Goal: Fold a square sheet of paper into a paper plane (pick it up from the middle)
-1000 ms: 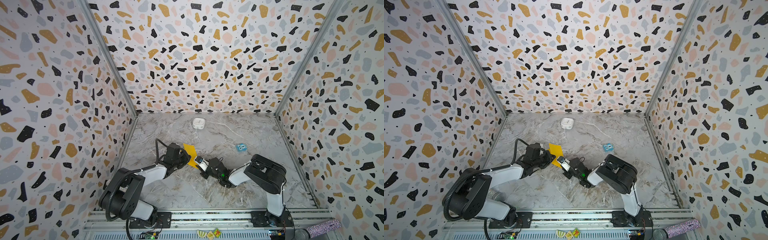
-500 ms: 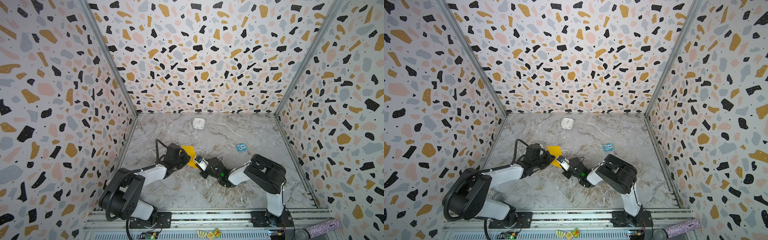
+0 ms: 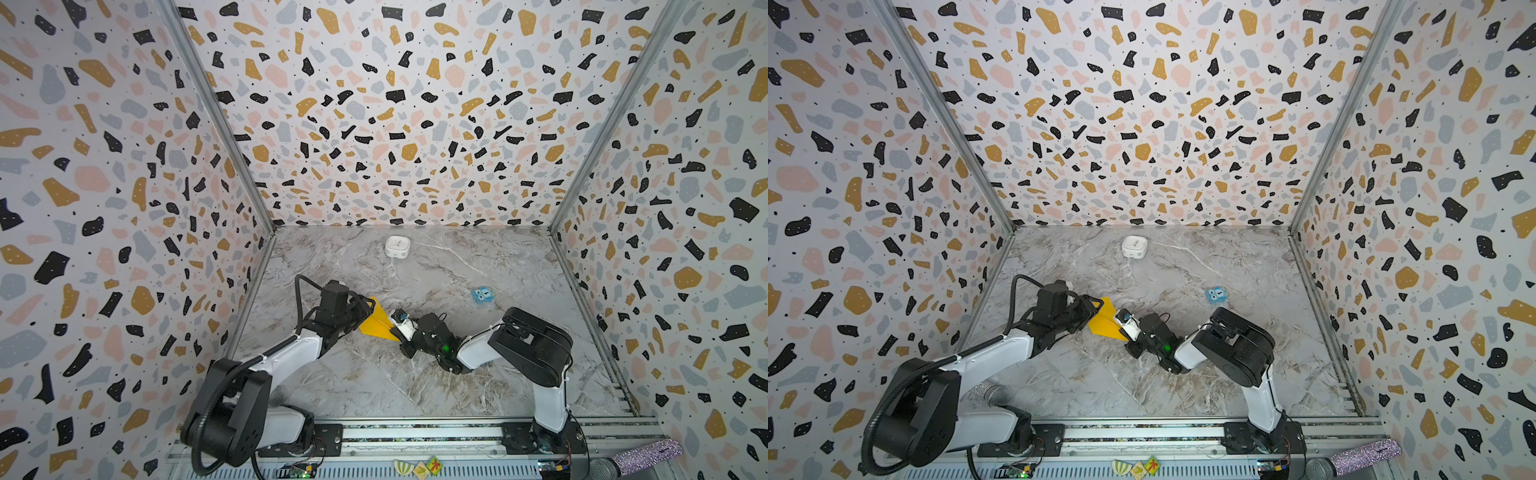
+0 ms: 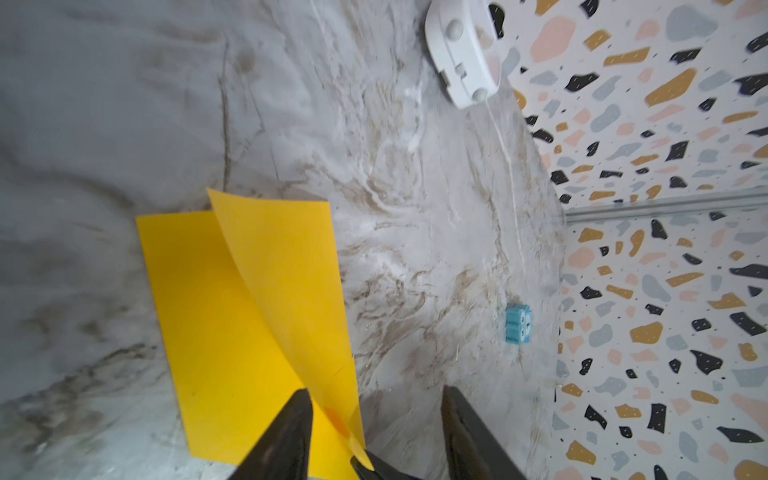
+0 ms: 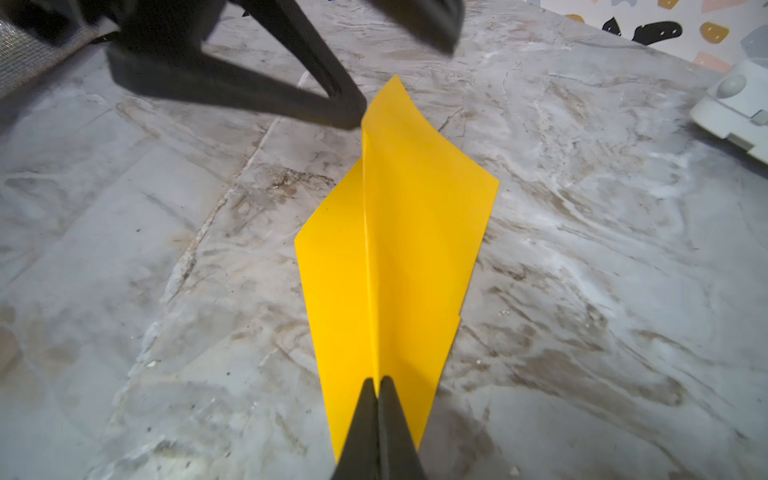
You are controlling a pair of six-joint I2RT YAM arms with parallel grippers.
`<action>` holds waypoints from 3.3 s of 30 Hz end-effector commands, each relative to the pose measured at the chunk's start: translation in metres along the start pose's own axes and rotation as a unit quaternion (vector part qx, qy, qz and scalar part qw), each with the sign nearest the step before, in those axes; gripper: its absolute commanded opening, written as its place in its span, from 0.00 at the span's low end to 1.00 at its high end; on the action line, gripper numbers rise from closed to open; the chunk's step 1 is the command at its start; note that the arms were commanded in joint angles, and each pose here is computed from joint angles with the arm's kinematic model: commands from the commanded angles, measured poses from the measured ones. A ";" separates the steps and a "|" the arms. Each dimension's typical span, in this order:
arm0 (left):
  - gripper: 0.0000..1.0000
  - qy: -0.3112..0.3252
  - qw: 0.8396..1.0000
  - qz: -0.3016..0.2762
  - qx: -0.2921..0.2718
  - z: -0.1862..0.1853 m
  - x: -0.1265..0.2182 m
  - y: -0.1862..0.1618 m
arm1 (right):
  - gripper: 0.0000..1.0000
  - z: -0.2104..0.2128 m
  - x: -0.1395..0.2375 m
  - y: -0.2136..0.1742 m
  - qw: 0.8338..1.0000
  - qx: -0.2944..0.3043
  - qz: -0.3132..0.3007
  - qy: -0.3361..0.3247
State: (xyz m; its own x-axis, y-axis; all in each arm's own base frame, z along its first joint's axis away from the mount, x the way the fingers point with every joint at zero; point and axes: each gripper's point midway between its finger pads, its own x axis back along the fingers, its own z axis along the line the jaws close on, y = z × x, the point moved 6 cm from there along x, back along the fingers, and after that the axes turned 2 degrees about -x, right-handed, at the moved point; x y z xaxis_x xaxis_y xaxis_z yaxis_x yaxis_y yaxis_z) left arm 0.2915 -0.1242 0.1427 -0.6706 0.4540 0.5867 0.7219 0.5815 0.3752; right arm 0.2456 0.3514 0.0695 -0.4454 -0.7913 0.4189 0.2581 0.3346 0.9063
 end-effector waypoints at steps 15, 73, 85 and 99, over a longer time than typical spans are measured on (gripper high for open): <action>0.47 -0.054 0.998 0.014 -0.031 0.026 0.011 -0.043 | 0.02 -0.005 0.006 -0.005 0.980 -0.174 0.012 0.097; 0.45 0.003 0.978 0.166 -0.126 -0.003 -0.064 -0.128 | 0.10 -0.038 0.084 -0.049 0.908 -0.401 0.055 0.104; 0.49 0.109 0.965 0.193 -0.139 0.023 -0.062 -0.134 | 0.28 -0.045 0.085 -0.045 0.945 -0.312 0.074 0.070; 0.50 0.128 0.961 0.203 -0.137 0.028 -0.063 -0.136 | 0.26 -0.041 0.068 -0.040 0.968 -0.225 0.092 0.062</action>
State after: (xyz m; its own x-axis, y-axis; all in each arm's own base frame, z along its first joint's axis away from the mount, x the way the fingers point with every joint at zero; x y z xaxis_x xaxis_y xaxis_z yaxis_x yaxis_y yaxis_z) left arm 0.2515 -0.2376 0.0721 -0.3879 0.5524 0.7378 0.9213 0.2083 0.3284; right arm 0.2374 0.2613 0.0616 -0.2504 -0.8214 0.5124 0.7004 0.2117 0.6816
